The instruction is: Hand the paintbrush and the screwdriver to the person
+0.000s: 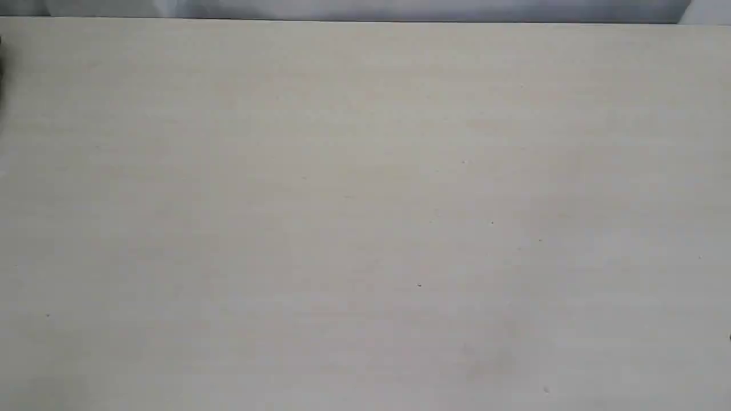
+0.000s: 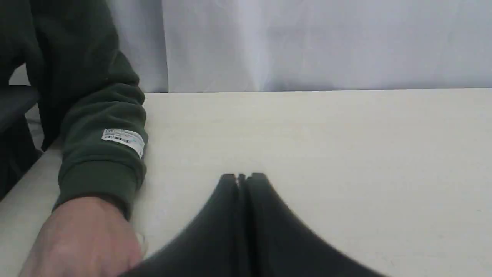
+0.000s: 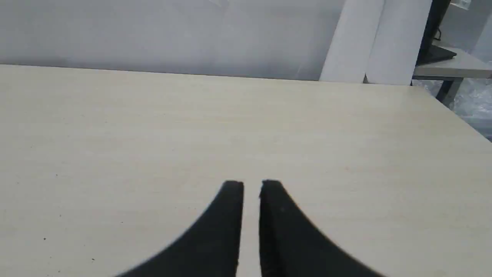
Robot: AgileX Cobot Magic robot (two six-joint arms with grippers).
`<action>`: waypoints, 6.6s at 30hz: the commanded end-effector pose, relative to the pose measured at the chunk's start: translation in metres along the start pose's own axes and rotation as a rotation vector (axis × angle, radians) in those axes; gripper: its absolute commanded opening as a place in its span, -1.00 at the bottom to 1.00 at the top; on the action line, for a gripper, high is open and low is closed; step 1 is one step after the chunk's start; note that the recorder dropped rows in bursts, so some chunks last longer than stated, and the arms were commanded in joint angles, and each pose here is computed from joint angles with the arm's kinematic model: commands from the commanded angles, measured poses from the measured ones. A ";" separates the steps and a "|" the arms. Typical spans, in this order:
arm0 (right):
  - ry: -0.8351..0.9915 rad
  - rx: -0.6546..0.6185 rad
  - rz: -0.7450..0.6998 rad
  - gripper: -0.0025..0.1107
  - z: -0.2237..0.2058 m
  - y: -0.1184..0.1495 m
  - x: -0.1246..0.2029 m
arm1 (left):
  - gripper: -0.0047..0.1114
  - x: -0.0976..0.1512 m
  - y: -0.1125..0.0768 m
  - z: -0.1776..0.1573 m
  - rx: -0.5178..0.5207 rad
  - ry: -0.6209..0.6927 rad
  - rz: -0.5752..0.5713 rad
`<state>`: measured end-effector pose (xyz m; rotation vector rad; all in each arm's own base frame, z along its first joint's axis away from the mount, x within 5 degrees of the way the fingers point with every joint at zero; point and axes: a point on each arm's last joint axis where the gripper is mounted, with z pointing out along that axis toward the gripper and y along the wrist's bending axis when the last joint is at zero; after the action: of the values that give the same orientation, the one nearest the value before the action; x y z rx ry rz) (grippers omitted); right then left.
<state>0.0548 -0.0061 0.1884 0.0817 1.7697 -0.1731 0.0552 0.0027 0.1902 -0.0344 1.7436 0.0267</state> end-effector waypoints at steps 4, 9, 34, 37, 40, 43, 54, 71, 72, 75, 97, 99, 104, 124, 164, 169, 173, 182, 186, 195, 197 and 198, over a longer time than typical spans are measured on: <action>0.006 -0.010 -0.003 -0.78 0.000 0.001 0.002 | -0.92 0.000 -0.001 0.000 0.010 -0.011 -0.003; 0.001 -0.084 -0.020 -0.78 -0.001 0.005 0.001 | -0.92 0.000 -0.001 0.000 0.010 -0.011 -0.003; 0.005 -0.094 -0.006 -0.78 -0.001 0.005 0.002 | -0.92 0.000 -0.001 0.000 0.009 -0.011 -0.001; 0.027 -0.049 0.022 -0.78 0.000 0.001 0.004 | -0.92 0.000 -0.001 0.000 0.009 -0.011 -0.001; 0.035 -0.022 0.044 -0.78 0.000 -0.002 0.004 | -0.92 0.000 -0.001 0.000 0.010 -0.009 -0.004; 0.035 -0.022 0.050 -0.78 0.000 -0.002 0.004 | -0.92 0.000 -0.001 0.000 0.010 -0.011 -0.004; 0.035 -0.016 0.041 -0.78 0.000 -0.002 0.004 | -0.92 0.000 -0.001 0.000 0.010 -0.011 -0.004; 0.035 -0.017 0.043 -0.78 0.000 -0.002 0.004 | -0.92 -0.001 -0.001 0.000 0.009 -0.013 -0.002; 0.035 -0.017 0.043 -0.78 0.000 -0.002 0.004 | -0.92 -0.001 -0.001 0.000 0.009 -0.013 -0.002; 0.035 -0.017 0.043 -0.78 0.000 -0.002 0.004 | -0.92 -0.001 -0.001 0.000 0.009 -0.013 -0.002; 0.038 -0.057 0.033 -0.78 0.000 0.000 0.005 | -0.92 0.000 -0.001 0.000 0.010 -0.011 -0.005; 0.038 -0.061 0.032 -0.78 0.000 0.000 0.005 | -0.92 0.000 -0.001 0.000 0.010 -0.009 -0.004; 0.037 -0.083 0.027 -0.78 0.000 0.002 0.005 | -0.92 0.000 -0.001 0.000 0.010 -0.010 -0.004; 0.036 -0.117 0.016 -0.78 -0.001 0.003 0.005 | -0.92 0.000 -0.001 0.000 0.010 -0.010 -0.004; 0.041 -0.105 0.024 -0.78 -0.001 0.003 0.005 | -0.92 0.000 -0.001 0.000 0.010 -0.009 -0.004; 0.041 -0.105 0.024 -0.78 -0.001 0.003 0.005 | -0.92 0.000 -0.001 0.000 0.010 -0.009 -0.004; 0.041 -0.105 0.024 -0.78 -0.001 0.003 0.005 | -0.92 0.000 -0.001 0.000 0.010 -0.009 -0.004; 0.041 -0.105 0.024 -0.78 -0.001 0.003 0.005 | -0.92 0.000 -0.001 0.000 0.010 -0.009 -0.004; 0.041 -0.105 0.024 -0.78 -0.001 0.003 0.005 | -0.92 -0.001 -0.001 0.000 0.009 -0.013 -0.002; 0.041 -0.105 0.024 -0.78 -0.001 0.003 0.005 | -0.92 -0.001 -0.001 0.000 0.009 -0.013 -0.002; 0.041 -0.105 0.024 -0.78 -0.001 0.003 0.005 | -0.92 -0.001 -0.001 0.000 0.009 -0.013 -0.002; 0.041 -0.105 0.024 -0.78 -0.001 0.003 0.005 | -0.92 -0.001 -0.001 0.000 0.009 -0.013 -0.002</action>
<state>0.0539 -0.0030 0.1843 0.0279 1.8152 -0.0529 0.0552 0.0027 0.1902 -0.0344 1.7436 0.0267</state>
